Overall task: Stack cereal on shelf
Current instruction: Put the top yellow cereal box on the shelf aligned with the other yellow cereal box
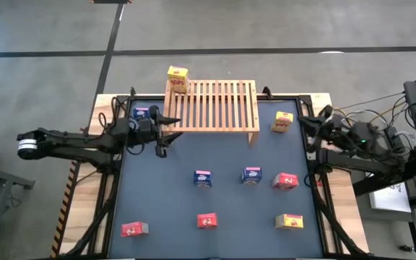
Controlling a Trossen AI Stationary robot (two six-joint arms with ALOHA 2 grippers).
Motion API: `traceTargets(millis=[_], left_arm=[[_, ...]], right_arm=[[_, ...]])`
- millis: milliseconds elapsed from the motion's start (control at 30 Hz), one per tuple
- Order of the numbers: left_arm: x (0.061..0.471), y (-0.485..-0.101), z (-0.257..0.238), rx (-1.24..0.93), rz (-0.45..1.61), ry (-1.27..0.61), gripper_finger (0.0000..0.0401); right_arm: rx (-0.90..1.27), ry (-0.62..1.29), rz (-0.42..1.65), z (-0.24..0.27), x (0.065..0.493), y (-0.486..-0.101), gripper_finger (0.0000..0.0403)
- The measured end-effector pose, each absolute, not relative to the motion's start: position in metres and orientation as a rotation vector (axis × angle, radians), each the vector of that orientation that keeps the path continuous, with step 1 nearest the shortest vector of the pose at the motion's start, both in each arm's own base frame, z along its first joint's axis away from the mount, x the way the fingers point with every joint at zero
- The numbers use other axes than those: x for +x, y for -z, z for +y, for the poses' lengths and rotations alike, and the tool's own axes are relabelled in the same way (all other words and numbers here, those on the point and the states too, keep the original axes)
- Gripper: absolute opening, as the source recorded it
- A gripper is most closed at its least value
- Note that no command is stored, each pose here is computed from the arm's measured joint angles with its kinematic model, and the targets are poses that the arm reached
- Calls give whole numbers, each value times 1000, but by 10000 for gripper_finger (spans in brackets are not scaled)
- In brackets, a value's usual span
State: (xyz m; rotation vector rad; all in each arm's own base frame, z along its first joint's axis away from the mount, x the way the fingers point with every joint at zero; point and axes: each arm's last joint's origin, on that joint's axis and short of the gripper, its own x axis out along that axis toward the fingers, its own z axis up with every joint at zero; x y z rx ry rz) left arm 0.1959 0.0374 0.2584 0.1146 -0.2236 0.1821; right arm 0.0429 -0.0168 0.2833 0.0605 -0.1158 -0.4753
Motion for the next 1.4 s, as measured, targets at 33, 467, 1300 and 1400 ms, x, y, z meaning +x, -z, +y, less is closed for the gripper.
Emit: traceTargets(millis=[33, 467, 1300, 1400], left_arm=[[196, -258, 37, 111, -222, -181, 208], [196, -258, 37, 78, -223, -177, 208], [198, -252, 38, 38, -173, -173, 207], [198, -252, 38, 38, -174, -173, 207]], right_arm=[[64, 467, -125, -16, 38, -290, 13], [190, 512, -57, -15, 30, -297, 13], [241, 1035, 191, -39, 89, -256, 13], [222, 1031, 202, -39, 90, -256, 13]])
